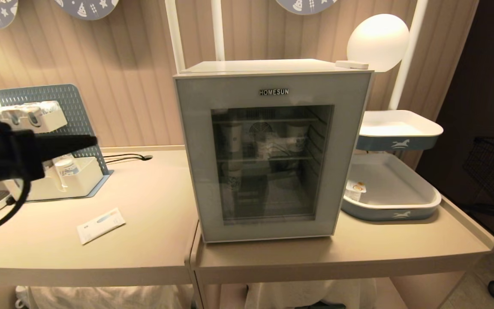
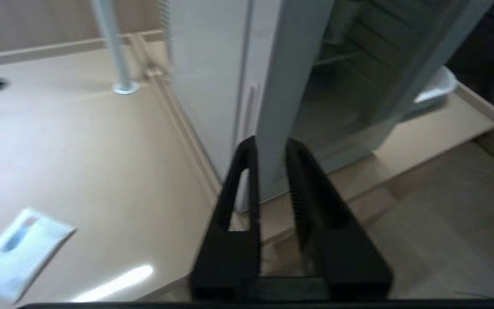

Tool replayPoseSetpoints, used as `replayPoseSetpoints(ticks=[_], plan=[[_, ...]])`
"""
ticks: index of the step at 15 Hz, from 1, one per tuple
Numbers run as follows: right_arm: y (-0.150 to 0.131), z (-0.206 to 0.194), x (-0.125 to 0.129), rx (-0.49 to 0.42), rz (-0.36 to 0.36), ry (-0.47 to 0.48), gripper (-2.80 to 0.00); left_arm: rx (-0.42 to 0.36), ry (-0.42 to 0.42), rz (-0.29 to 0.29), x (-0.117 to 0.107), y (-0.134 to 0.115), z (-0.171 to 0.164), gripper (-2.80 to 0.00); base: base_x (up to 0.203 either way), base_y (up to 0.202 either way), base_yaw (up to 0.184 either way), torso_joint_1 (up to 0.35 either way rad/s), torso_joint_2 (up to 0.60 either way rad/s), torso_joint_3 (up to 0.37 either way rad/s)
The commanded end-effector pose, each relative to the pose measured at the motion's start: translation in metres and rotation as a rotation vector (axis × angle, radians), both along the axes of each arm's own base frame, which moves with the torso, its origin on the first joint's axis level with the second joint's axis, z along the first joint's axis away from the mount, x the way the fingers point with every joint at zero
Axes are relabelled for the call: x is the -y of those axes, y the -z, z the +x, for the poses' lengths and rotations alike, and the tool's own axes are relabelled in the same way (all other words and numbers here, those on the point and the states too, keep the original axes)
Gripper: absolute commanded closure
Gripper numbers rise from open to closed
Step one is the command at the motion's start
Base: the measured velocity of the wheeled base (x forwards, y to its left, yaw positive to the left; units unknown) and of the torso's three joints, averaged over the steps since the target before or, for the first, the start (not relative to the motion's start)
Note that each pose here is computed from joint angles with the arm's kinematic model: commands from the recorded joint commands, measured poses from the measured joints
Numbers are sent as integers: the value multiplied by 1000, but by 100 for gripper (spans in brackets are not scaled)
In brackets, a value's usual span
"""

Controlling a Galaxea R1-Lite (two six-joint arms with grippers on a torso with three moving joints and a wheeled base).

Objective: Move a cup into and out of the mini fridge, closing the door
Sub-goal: Open the freezer door

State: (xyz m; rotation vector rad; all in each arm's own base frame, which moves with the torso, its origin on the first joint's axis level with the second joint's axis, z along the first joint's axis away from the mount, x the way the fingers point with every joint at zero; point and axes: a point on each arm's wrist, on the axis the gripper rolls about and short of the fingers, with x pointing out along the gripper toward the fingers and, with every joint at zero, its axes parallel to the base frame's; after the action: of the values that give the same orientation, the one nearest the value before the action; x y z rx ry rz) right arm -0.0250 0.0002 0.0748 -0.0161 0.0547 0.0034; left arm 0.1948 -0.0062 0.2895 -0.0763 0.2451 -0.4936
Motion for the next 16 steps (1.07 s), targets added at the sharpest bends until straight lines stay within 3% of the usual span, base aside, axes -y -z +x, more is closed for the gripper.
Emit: replayPoseSetpoints(ticks=[1, 3, 5, 12, 16], plan=[[0, 0, 0, -2, 0, -1, 0, -153, 97, -35, -1, 38, 65, -280, 0, 0, 0, 0, 0, 0], [0, 0, 0, -2, 0, -1, 0, -143, 215, -82, -3, 49, 92, -280, 0, 0, 0, 0, 0, 0], [0, 0, 0, -2, 0, -2, 0, -119, 307, -116, -5, 61, 97, -280, 0, 0, 0, 0, 0, 0], [0, 0, 0, -2, 1, 1, 0, 10, 437, -116, -4, 137, 132, -280, 0, 0, 0, 0, 0, 0], [0, 0, 0, -1, 1, 1, 0, 25, 476, -120, 6, 150, 145, -280, 0, 0, 0, 0, 0, 0]])
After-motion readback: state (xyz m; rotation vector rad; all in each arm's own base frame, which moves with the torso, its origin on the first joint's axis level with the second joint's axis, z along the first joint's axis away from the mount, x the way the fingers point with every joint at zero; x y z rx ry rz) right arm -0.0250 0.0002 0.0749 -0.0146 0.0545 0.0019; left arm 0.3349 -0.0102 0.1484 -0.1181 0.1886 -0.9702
